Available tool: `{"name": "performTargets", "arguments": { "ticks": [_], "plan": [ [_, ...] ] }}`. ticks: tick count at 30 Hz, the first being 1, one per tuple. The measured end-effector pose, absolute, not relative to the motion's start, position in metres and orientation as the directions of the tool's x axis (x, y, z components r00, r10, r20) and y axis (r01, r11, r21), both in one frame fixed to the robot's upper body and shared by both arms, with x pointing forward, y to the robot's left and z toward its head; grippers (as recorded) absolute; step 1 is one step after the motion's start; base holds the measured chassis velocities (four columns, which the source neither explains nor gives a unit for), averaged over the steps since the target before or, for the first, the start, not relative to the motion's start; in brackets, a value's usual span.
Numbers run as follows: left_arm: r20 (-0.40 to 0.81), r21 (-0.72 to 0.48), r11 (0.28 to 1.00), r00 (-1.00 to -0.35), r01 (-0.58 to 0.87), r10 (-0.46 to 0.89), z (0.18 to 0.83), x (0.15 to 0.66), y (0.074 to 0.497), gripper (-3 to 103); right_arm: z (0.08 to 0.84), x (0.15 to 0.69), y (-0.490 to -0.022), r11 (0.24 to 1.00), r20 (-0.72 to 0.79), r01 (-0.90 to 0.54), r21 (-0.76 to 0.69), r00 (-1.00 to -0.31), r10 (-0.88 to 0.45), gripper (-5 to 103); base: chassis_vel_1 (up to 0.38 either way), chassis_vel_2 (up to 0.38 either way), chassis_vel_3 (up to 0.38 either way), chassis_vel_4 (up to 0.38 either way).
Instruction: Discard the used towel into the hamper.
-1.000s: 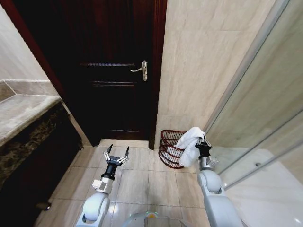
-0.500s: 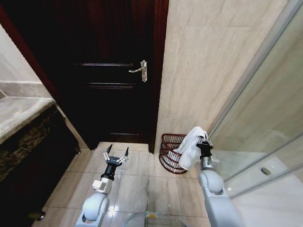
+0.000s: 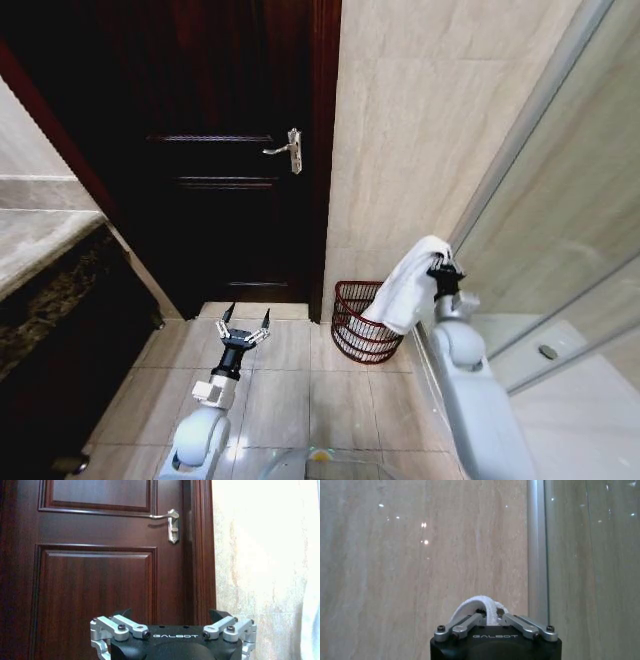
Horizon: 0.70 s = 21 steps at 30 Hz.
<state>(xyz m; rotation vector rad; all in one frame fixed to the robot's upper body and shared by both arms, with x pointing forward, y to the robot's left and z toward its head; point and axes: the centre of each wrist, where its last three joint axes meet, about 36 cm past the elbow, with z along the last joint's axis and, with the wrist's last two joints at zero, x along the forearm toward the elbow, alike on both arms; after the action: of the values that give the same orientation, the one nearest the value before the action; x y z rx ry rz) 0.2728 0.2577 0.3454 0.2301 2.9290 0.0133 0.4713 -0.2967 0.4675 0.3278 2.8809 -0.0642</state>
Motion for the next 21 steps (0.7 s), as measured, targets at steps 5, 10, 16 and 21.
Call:
{"name": "performTargets", "arguments": {
  "ticks": [5,10,16,21],
  "plan": [
    [-0.207,0.028,0.988,-0.966,0.150,0.153,0.349,0.271,0.258,100,0.456,0.477,-0.287,0.978,-0.206,0.206,0.012,-0.957,0.204,4,0.000,0.000,0.000,0.000],
    [-0.211,0.033,0.988,-0.965,0.151,0.155,0.351,0.271,0.258,100,0.408,0.486,-0.277,0.986,-0.116,0.158,0.046,-0.980,0.162,4,0.000,0.000,0.000,0.000],
    [-0.215,0.029,0.987,-0.963,0.159,0.162,0.350,0.274,0.253,100,0.362,0.502,-0.284,0.987,-0.053,0.154,0.040,-0.986,0.156,4,0.000,0.000,0.000,0.000],
    [-0.212,0.032,0.986,-0.963,0.162,0.165,0.349,0.277,0.254,100,0.339,0.498,-0.287,0.990,0.034,0.140,0.029,-0.990,0.139,4,0.000,0.000,0.000,0.000]
  ]
}}
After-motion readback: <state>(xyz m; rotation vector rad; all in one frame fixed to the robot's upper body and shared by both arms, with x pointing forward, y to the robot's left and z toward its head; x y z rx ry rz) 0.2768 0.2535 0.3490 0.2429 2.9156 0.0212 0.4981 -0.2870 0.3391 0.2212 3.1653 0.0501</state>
